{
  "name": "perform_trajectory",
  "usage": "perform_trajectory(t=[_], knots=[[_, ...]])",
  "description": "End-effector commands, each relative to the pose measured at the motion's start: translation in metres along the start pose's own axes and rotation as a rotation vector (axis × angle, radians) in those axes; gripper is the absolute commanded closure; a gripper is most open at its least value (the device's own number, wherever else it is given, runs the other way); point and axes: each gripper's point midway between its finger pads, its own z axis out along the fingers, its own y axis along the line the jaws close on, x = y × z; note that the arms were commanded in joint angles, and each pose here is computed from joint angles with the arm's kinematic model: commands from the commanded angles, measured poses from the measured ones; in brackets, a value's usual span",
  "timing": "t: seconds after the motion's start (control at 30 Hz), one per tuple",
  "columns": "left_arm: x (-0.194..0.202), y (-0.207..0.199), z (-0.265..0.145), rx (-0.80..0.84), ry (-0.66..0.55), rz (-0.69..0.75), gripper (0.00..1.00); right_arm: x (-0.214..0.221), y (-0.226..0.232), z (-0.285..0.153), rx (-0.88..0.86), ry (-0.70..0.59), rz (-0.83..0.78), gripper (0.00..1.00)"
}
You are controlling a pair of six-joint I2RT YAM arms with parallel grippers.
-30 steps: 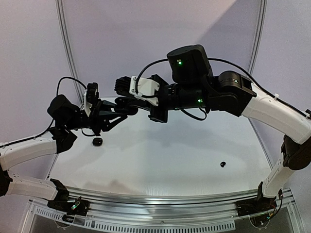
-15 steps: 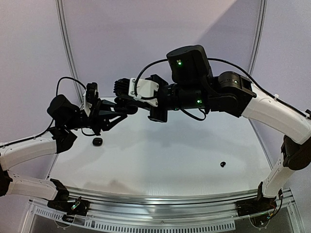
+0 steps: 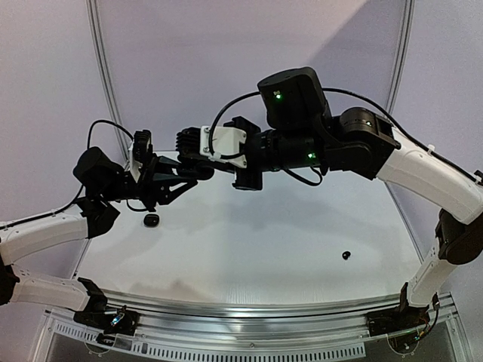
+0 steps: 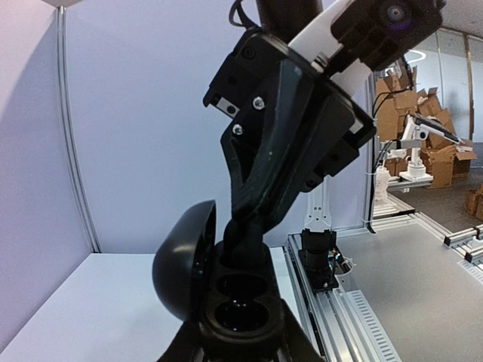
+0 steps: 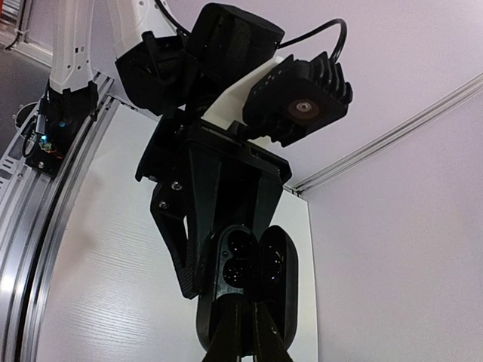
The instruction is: Insert the wireless bluetooth earbuds into the charging case
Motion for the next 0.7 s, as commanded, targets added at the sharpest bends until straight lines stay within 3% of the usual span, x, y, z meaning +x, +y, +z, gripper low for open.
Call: perform_trajectory(t=[0.0, 0.67], knots=[[-0.012, -0.013, 0.000, 0.072, -0.010, 0.063, 1.00, 0.012, 0.004, 0.001, -0.030, 0.057, -0.030, 1.00], [-0.014, -0.016, 0.002, 0.114, -0.007, 0.141, 1.00, 0.022, 0.000, 0.012, 0.002, 0.109, -0.114, 1.00]])
